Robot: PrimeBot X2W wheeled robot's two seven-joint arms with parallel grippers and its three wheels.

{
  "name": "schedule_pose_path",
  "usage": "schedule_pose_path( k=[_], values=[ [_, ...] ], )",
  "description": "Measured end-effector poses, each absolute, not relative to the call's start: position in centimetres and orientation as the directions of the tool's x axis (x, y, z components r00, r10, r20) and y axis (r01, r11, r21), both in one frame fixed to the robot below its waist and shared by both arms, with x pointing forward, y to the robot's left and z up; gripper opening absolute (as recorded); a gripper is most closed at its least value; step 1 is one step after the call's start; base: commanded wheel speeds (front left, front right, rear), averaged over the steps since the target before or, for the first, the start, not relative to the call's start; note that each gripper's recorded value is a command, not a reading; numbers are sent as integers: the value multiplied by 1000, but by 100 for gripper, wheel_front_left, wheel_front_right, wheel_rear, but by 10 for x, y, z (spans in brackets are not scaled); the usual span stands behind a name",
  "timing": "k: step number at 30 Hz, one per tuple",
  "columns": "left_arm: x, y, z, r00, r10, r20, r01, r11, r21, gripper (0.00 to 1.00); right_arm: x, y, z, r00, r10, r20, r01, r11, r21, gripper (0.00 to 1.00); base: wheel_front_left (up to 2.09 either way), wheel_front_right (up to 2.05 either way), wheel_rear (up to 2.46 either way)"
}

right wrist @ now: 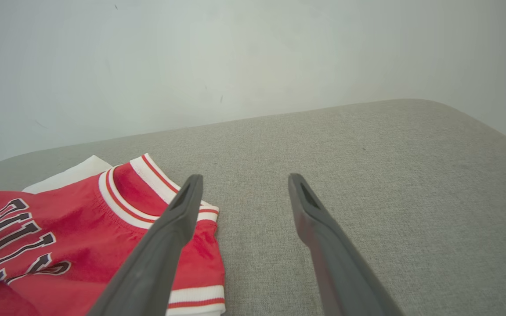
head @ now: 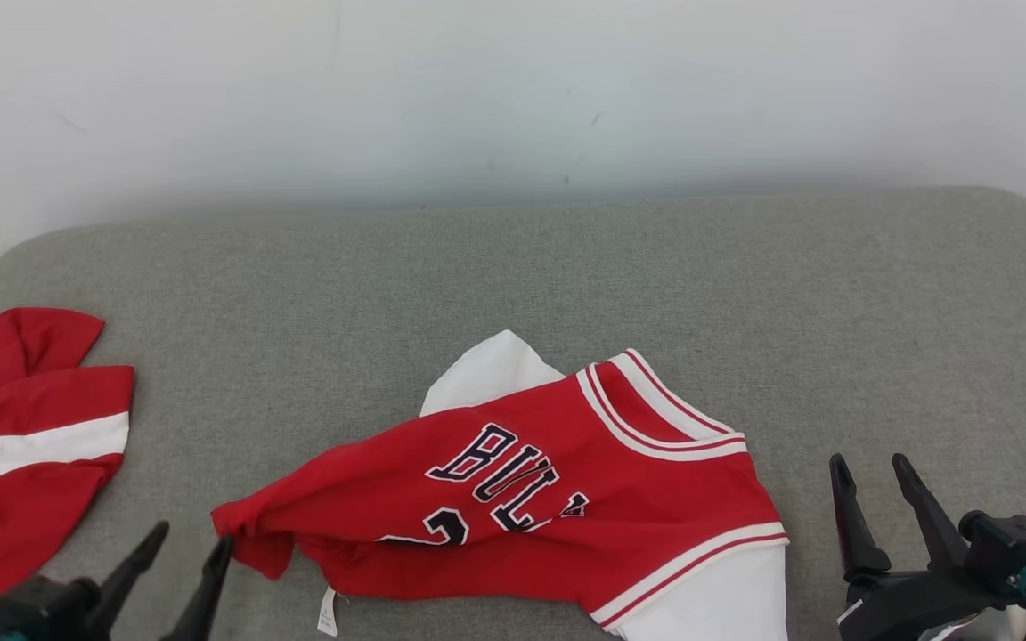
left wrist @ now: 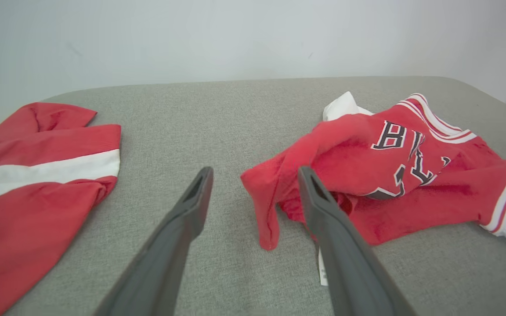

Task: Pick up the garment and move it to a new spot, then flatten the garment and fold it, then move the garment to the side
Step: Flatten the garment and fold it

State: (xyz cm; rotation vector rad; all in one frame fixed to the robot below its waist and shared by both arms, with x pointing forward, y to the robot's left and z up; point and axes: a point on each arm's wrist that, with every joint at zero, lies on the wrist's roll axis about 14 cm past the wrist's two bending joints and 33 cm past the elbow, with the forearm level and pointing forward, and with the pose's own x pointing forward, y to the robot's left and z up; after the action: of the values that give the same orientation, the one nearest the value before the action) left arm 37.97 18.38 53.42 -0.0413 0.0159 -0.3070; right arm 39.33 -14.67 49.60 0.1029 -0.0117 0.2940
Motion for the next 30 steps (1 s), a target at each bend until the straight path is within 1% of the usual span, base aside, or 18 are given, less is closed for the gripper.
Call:
schedule_pose_path(
  k=[8,14,19,25,30],
  values=[
    [361,164,509,949,-311,-56,302,945,-128,100,395,-144,495,954,300,23,-301,949,99,100,0,0,0],
    [354,146,487,933,-346,-97,326,928,-179,100,394,-144,494,953,301,20,-301,948,98,100,0,0,0],
    [352,131,468,915,-379,-137,349,916,-199,100,392,-150,495,958,288,20,-288,953,95,100,0,0,0],
    [359,115,456,900,-409,-153,382,907,-180,100,390,-159,496,964,266,22,-267,960,87,100,0,0,0],
    [368,112,450,897,-411,-166,396,911,-113,100,387,-166,496,968,249,19,-250,965,84,100,0,0,0]
  ],
)
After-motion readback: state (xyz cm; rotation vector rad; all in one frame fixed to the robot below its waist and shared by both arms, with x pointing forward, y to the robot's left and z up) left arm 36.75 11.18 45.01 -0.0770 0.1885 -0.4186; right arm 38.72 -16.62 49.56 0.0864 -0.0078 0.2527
